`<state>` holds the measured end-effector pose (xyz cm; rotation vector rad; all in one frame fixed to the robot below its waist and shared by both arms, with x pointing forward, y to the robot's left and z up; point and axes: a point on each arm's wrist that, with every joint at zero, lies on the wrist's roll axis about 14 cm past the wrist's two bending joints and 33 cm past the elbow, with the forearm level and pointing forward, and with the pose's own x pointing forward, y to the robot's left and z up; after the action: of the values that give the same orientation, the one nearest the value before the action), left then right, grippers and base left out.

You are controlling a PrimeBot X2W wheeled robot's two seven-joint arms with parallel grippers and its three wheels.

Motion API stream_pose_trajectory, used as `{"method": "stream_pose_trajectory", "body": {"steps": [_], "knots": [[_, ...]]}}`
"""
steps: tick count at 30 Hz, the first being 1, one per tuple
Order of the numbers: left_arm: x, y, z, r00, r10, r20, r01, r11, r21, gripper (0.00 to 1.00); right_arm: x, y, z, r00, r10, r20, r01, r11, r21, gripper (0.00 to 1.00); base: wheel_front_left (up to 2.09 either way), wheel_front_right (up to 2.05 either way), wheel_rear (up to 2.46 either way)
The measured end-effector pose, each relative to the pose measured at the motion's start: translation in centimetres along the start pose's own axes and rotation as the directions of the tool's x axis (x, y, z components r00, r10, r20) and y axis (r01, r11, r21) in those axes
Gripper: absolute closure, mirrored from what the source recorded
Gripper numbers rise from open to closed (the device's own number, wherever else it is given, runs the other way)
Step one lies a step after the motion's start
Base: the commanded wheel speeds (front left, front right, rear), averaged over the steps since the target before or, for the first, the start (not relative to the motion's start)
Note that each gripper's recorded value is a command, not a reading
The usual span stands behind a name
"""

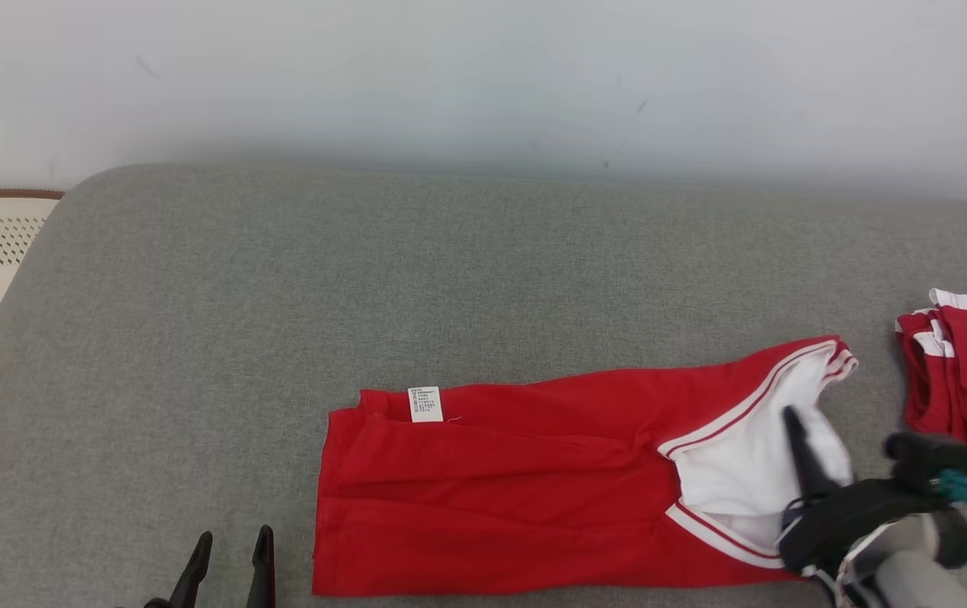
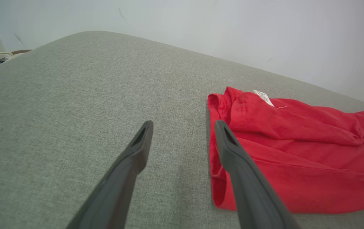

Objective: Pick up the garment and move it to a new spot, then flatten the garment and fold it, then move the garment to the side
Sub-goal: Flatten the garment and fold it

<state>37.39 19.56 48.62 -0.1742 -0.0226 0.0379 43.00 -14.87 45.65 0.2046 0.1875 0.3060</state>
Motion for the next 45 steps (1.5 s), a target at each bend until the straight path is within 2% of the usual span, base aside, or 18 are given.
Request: {"method": "stream_pose_trajectory", "body": {"steps": [6, 11, 19, 27, 35, 40, 42, 45], "knots": [[-0.2, -0.2, 0.0, 1.000, -0.002, 0.001, 0.002, 1.000, -0.010, 0.00, -1.1, 7.1, -1.1, 0.973, 0.227, -0.048, -0.228, 0.974, -0.008, 1.00, 0.00, 0.00, 0.00], [-0.7, 0.0, 0.0, 1.000, 0.006, 0.000, -0.006, 1.000, -0.020, 0.00, -1.2, 10.7, -0.7, 0.938, 0.341, -0.066, -0.342, 0.939, -0.013, 1.00, 0.00, 0.00, 0.00], [-2.0, 0.7, 0.1, 1.000, 0.031, 0.001, -0.031, 0.999, -0.029, 0.00, -1.0, 17.2, -2.0, 0.846, 0.512, -0.147, -0.522, 0.852, -0.037, 1.00, 0.00, 0.00, 0.00], [-3.7, 2.3, 0.2, 0.996, 0.086, 0.004, -0.086, 0.996, -0.033, 0.00, 0.2, 21.3, -4.0, 0.766, 0.597, -0.239, -0.626, 0.777, -0.064, 1.00, 0.00, 0.00, 0.00], [-5.5, 4.5, 0.3, 0.986, 0.166, 0.003, -0.166, 0.986, -0.034, 0.00, 0.7, 25.5, -6.0, 0.670, 0.678, -0.303, -0.724, 0.686, -0.067, 1.00, 0.00, 0.00, 0.00], [-6.3, 5.4, 0.2, 0.979, 0.202, -0.002, -0.202, 0.979, -0.031, 0.00, 1.1, 27.6, -6.6, 0.633, 0.706, -0.316, -0.755, 0.653, -0.053, 1.00, 0.00, 0.00, 0.00], [-6.4, 5.7, 0.2, 0.977, 0.214, -0.003, -0.214, 0.976, -0.033, 0.00, 1.3, 28.0, -6.9, 0.629, 0.707, -0.322, -0.756, 0.653, -0.043, 0.00, 0.00, 0.00, 0.00], [-6.3, 5.7, 0.3, 0.977, 0.214, -0.001, -0.214, 0.976, -0.032, 0.00, 1.7, 28.7, -6.3, 0.633, 0.716, -0.293, -0.755, 0.655, -0.032, 0.00, 0.00, 0.00, 0.00]]}}
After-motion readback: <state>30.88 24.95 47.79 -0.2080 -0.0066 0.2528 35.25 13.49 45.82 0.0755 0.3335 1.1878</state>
